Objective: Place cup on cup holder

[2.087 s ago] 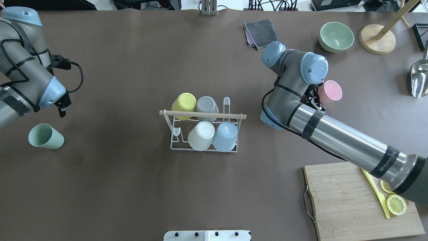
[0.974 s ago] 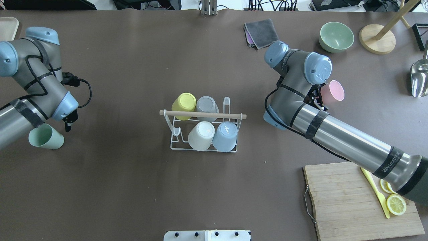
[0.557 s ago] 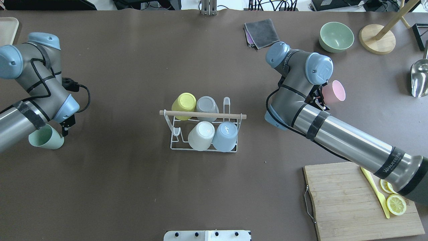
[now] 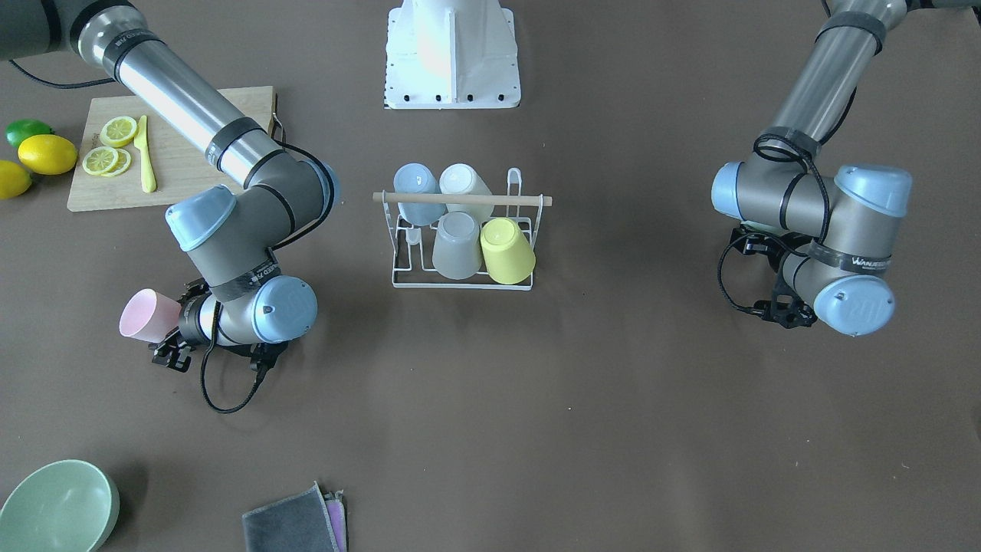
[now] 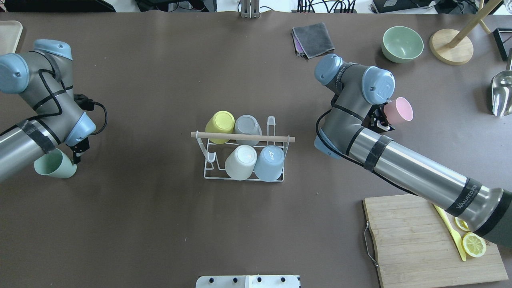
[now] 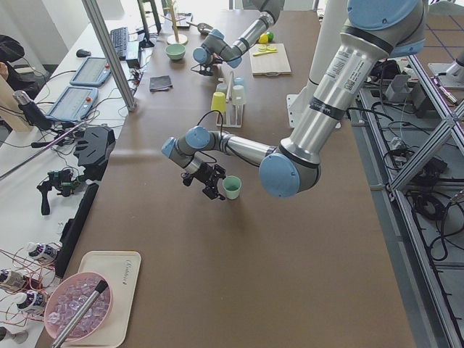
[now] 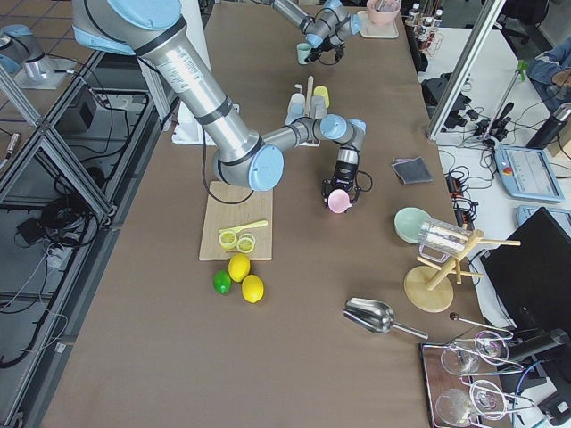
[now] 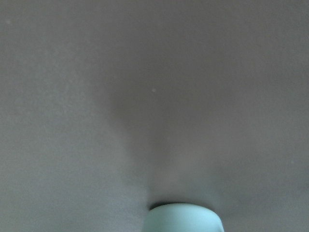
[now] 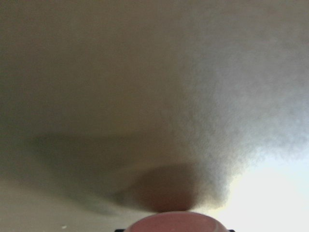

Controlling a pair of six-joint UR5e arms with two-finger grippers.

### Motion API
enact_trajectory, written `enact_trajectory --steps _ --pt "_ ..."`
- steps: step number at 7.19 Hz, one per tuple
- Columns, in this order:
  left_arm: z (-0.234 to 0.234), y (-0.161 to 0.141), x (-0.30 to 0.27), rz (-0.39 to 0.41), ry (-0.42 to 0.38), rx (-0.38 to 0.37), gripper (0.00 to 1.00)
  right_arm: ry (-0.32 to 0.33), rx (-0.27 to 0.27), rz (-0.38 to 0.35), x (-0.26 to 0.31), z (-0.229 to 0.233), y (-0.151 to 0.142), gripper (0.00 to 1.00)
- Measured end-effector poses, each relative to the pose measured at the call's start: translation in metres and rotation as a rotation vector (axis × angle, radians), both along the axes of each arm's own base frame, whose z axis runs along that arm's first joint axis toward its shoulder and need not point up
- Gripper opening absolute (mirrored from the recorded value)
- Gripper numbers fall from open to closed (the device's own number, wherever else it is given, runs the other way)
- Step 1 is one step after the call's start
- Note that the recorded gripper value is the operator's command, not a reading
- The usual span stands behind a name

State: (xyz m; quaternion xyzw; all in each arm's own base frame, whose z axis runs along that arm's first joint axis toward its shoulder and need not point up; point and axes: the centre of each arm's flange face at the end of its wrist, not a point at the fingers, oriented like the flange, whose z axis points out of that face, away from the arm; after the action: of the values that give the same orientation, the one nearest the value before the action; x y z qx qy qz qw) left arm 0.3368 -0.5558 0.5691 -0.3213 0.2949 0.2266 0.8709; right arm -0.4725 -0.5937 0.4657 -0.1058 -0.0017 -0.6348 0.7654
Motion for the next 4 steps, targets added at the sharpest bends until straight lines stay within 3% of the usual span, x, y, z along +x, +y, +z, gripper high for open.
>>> enact_trajectory --steps 4 --pt "0.004 0.001 -0.001 -0.003 -0.009 -0.019 0.98 0.017 0.015 -0.003 0.012 -0.003 -0.009 0.00"
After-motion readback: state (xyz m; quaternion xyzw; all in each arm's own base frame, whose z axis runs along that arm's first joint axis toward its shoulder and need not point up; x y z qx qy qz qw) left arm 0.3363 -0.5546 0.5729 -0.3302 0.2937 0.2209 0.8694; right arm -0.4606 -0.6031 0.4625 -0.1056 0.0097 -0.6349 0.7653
